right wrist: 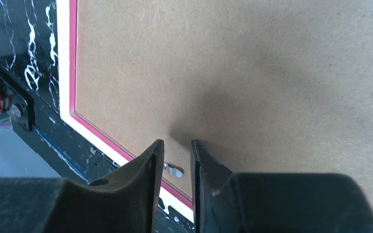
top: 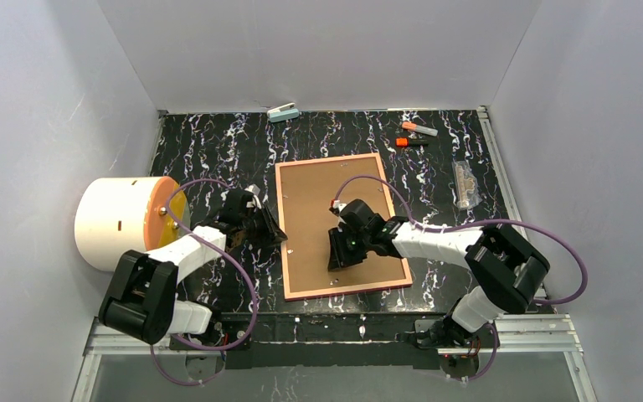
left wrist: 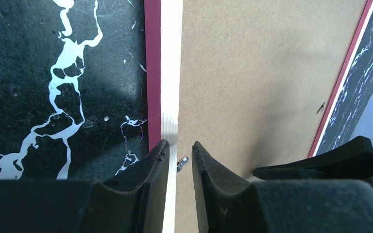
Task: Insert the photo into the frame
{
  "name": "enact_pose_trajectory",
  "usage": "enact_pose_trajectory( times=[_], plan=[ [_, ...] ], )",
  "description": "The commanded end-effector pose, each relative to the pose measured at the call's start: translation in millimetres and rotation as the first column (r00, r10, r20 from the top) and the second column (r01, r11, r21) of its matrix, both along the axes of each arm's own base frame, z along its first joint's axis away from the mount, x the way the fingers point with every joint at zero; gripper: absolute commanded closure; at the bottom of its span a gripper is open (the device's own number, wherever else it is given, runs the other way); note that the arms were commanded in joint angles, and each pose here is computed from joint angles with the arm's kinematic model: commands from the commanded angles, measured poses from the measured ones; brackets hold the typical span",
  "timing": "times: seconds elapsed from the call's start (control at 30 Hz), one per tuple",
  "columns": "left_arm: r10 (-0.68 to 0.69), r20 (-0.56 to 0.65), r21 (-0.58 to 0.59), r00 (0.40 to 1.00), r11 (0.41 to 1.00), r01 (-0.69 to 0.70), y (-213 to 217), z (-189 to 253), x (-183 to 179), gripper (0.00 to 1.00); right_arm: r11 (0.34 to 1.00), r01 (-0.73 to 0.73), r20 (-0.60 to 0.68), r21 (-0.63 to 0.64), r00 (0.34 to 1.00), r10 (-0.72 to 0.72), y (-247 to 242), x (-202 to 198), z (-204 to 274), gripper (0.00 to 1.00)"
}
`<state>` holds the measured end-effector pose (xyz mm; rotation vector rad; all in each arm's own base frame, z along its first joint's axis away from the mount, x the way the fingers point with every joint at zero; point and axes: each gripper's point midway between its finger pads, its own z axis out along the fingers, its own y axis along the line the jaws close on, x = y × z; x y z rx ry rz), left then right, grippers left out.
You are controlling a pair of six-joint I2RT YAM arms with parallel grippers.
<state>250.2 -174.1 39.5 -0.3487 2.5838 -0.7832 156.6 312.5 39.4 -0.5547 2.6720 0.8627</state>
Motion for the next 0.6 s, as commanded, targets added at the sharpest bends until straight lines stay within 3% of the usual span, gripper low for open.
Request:
enact_pose_trajectory(
  times=[0.0,0.57],
  plan=[
    [0.001,-0.042,0.055,0.999,0.998,0.002,7,-15,-6,0.77,0.996,-0.084,-0.025,-0.008,0.996,0.083,-2,-12,8,0.65],
    [0.010,-0.047,0.061,0.999,0.998,-0.007,7,-17,-4,0.79,0.985,-0.164,-0.085,0.045,0.982,0.167,4,-28,4,0.72]
  ],
)
